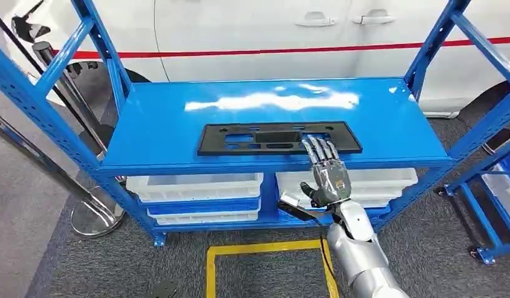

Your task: Take the parts from the cabinet and place them on the table.

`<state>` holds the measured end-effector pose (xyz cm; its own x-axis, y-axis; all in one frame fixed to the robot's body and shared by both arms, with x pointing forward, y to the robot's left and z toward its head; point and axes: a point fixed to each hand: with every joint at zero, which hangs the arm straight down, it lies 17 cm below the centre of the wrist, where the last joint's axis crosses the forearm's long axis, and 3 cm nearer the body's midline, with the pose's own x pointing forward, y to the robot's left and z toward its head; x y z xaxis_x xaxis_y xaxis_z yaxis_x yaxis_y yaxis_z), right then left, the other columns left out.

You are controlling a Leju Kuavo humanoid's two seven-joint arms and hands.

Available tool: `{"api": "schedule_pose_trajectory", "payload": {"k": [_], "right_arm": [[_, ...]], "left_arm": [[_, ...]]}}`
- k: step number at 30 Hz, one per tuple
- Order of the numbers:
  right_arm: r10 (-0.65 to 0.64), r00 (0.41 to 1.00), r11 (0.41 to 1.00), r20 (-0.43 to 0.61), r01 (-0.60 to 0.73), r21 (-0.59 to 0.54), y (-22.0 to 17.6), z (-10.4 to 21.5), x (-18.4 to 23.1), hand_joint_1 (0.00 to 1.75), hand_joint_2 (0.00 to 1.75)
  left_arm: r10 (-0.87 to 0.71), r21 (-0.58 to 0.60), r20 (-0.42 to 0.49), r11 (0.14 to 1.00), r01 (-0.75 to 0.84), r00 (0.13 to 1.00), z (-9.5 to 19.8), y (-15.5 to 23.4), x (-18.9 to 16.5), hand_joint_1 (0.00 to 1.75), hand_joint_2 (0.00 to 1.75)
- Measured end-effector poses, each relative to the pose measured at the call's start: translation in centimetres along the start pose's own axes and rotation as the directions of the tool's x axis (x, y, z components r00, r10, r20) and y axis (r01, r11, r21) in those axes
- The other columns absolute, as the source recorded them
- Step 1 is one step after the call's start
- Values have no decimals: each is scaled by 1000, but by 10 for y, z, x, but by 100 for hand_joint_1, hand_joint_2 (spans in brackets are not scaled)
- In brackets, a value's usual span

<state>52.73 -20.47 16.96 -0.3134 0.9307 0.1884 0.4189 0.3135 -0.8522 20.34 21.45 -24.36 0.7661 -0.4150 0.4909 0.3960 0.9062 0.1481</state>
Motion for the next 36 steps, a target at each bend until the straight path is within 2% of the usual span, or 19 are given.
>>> {"api": "schedule_pose_trajectory", "payload": {"k": [23,24,25,26,36], "right_arm": [[1,1000,999,-11,-2,-46,-15,-8,0,0,175],[0,1000,999,-17,-1,-41,-13,-5,-2,166,175],[-1,1000,999,-20,0,-35,-11,-2,-2,166,175],[-1,1000,999,-11,1,-32,-9,0,-1,175,175],[0,1000,999,-10,0,-41,-13,-1,-6,175,175]], "left_arm": [[12,6,8,1000,-13,1000,-2,2,7,0,0],[16,7,11,1000,-16,1000,-2,2,9,0,0],[17,6,13,1000,-17,1000,-2,2,9,0,0],[18,6,15,1000,-18,1000,-2,2,9,0,0],[30,16,50,999,-31,998,-3,4,22,0,0]]}}
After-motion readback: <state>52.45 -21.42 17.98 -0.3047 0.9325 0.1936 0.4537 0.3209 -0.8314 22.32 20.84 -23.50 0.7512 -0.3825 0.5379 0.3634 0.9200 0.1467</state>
